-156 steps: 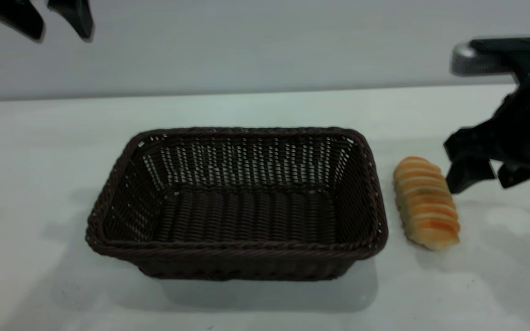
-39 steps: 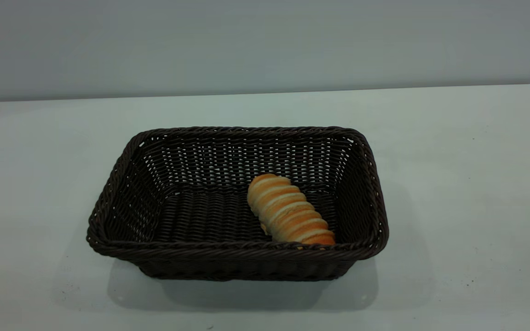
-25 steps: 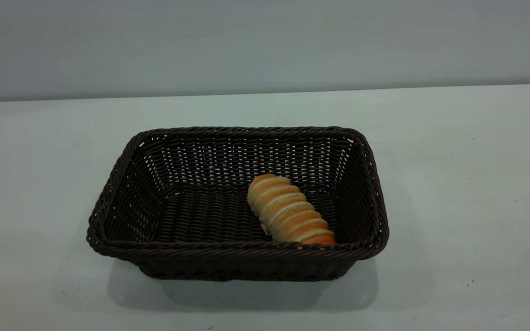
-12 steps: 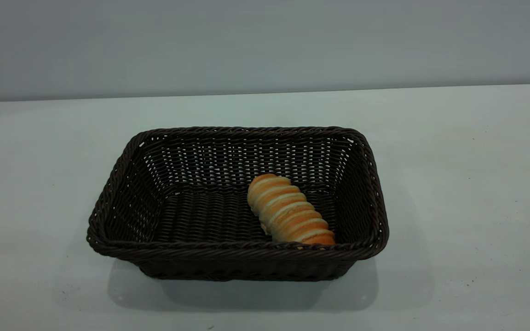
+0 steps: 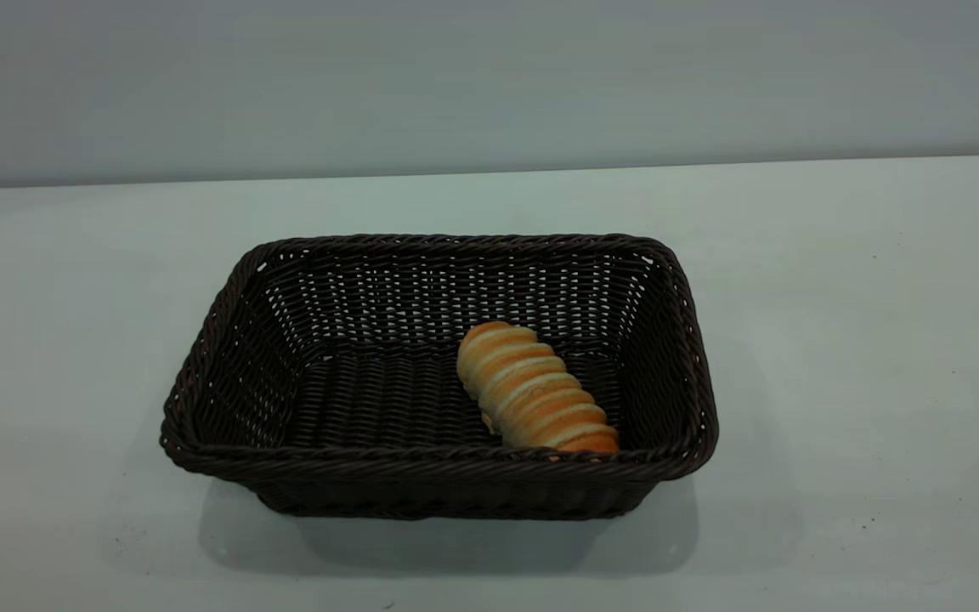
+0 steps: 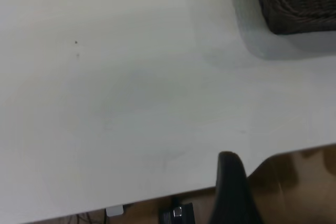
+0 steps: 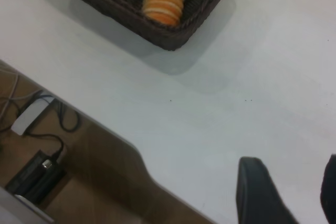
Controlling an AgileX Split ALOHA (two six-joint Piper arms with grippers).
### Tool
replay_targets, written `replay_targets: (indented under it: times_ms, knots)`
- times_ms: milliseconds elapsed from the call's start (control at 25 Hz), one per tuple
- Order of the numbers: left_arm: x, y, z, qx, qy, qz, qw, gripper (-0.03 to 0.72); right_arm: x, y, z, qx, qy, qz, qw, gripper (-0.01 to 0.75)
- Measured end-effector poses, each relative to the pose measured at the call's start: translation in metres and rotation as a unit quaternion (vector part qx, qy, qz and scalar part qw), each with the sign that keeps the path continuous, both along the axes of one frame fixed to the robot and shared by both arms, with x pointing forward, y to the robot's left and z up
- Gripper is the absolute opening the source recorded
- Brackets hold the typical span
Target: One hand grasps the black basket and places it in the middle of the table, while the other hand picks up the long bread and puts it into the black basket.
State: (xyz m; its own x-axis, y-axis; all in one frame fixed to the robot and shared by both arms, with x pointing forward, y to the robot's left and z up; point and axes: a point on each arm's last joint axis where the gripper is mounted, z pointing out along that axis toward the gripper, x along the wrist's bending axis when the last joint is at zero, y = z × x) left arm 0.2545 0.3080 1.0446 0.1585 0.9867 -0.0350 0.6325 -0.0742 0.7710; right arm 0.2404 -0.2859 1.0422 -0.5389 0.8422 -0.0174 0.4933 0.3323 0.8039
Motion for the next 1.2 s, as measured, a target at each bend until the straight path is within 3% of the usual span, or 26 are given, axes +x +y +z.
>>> replay_targets:
  times_ms: [400,600,1200]
  knots:
    - [-0.018,0.005,0.000,-0.010,-0.050,0.141,0.989,0.548,0.004,-0.001,0.000,0.000,0.000,-0.141,0.990,0.278]
    - [-0.027,0.005,0.000,-0.014,-0.076,0.165,0.983,0.548,0.005,-0.002,0.000,0.000,0.000,-0.187,0.982,0.278]
    - [-0.027,0.005,0.000,-0.013,-0.077,0.175,0.981,0.548,0.005,-0.002,0.000,0.000,0.000,-0.194,0.981,0.278]
